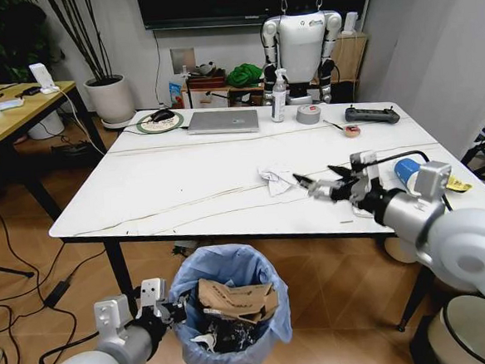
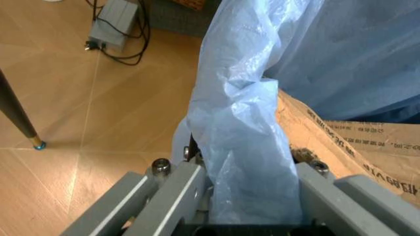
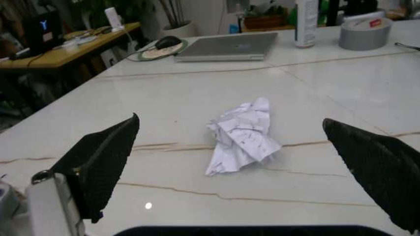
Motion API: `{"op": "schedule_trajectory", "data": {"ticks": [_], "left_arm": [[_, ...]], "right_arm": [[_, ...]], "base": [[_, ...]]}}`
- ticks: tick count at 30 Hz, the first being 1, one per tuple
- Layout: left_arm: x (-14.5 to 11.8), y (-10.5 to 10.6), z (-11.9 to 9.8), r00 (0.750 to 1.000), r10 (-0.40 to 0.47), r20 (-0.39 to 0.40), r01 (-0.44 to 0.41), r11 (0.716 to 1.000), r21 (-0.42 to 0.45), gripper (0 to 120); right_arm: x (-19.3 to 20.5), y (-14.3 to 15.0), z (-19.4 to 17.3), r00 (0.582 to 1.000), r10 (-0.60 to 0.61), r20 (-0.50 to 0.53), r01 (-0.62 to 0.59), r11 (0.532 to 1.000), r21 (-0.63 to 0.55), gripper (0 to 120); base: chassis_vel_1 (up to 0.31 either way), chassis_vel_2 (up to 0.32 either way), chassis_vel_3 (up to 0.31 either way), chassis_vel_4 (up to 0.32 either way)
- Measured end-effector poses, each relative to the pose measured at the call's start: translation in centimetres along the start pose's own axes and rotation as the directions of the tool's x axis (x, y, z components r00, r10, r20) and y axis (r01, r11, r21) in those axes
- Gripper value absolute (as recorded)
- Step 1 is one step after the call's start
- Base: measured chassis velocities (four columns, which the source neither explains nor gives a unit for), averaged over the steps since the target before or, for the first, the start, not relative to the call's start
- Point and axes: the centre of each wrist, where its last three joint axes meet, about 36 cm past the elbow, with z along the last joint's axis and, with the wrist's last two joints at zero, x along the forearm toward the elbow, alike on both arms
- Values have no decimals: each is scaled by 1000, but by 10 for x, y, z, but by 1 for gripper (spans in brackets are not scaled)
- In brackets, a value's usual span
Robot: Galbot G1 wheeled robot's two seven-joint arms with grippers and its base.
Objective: Pick up the trash bin and place the trash from the table into it.
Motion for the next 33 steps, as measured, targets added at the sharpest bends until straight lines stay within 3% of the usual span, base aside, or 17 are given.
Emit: {"op": "schedule_trajectory", "data": {"ticks": [7,18,25,33], "left_arm": [[-1,1,0,1000,9,-14,-9,1000,-26,2],[0,-3,5,1000,3,-25,-4,1000,-22,2],[4,-4,4,1000,2,-13,-2,1000,-20,2],[4,-3,4,1000,13,-6,-13,1000,-15,2]], "right_arm": [[-49,-22,3,996,59,-66,-63,997,-49,100],[-118,-8,-14,991,18,-132,-19,1000,-9,100],[-164,4,8,963,54,-263,-40,997,58,100],[-187,-6,17,950,109,-294,-86,992,89,94]], "base": [[0,0,0,0],[0,0,0,0],[0,0,0,0],[0,0,0,0]]}}
